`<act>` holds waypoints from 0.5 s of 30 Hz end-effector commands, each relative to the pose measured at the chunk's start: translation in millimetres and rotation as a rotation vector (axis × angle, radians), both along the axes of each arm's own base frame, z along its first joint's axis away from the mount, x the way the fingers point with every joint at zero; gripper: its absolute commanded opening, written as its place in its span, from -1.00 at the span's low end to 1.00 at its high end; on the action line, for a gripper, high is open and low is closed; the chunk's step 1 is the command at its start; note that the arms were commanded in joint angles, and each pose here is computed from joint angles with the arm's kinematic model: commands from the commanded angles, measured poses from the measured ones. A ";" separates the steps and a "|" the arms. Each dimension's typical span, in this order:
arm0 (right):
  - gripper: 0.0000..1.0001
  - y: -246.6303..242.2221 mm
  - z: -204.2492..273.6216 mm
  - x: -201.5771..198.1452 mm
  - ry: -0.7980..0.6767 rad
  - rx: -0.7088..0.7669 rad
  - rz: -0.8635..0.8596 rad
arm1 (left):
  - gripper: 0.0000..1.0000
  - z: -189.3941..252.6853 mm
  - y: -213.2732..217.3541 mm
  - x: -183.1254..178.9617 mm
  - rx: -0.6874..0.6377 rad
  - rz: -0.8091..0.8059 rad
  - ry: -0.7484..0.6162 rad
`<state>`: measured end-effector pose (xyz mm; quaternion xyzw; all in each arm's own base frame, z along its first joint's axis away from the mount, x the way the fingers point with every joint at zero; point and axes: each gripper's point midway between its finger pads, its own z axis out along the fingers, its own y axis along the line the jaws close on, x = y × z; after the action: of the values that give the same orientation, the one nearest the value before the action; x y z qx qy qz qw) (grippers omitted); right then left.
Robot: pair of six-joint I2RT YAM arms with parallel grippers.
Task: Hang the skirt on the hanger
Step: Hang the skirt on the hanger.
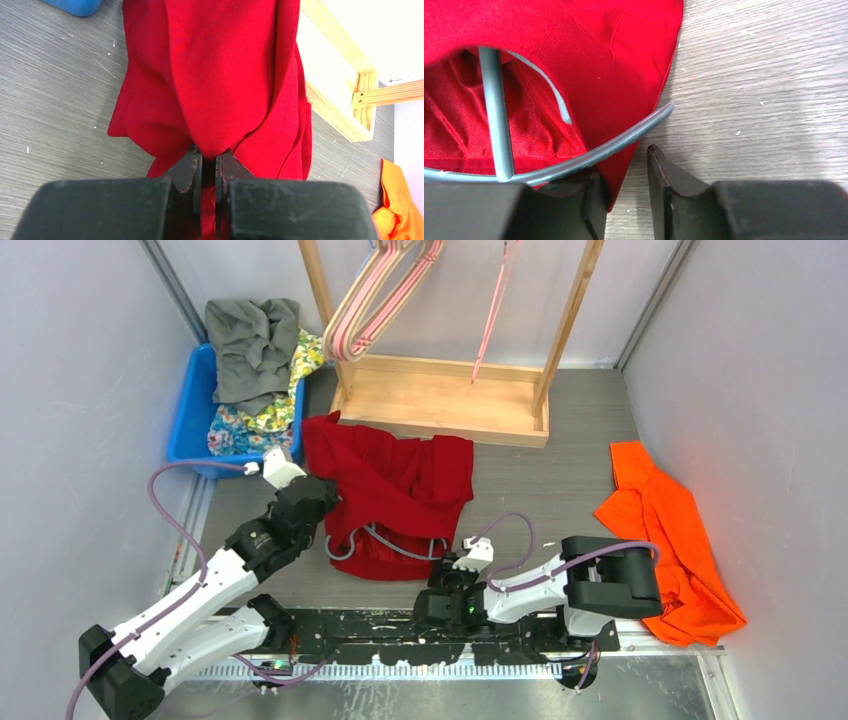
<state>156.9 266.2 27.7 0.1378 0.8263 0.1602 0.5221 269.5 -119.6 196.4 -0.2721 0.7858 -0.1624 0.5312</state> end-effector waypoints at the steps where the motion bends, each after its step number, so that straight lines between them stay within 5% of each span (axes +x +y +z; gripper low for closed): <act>1: -0.44 -6.4 12.8 6.5 -0.034 0.035 -0.027 | -1.00 41.7 -4.5 10.5 -0.065 0.009 -0.105; 5: -0.95 -21.3 22.5 6.8 -0.047 0.020 -0.033 | -1.00 42.3 -6.3 10.3 -0.040 -0.012 -0.098; 15: -0.97 -66.1 39.4 -4.3 -0.054 0.095 -0.016 | -1.00 65.5 -12.9 10.1 0.071 -0.108 -0.091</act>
<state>151.6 214.6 50.6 0.1634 0.8190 0.1958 0.5139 270.6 -129.8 218.2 -0.2139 0.8055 -0.1568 0.5300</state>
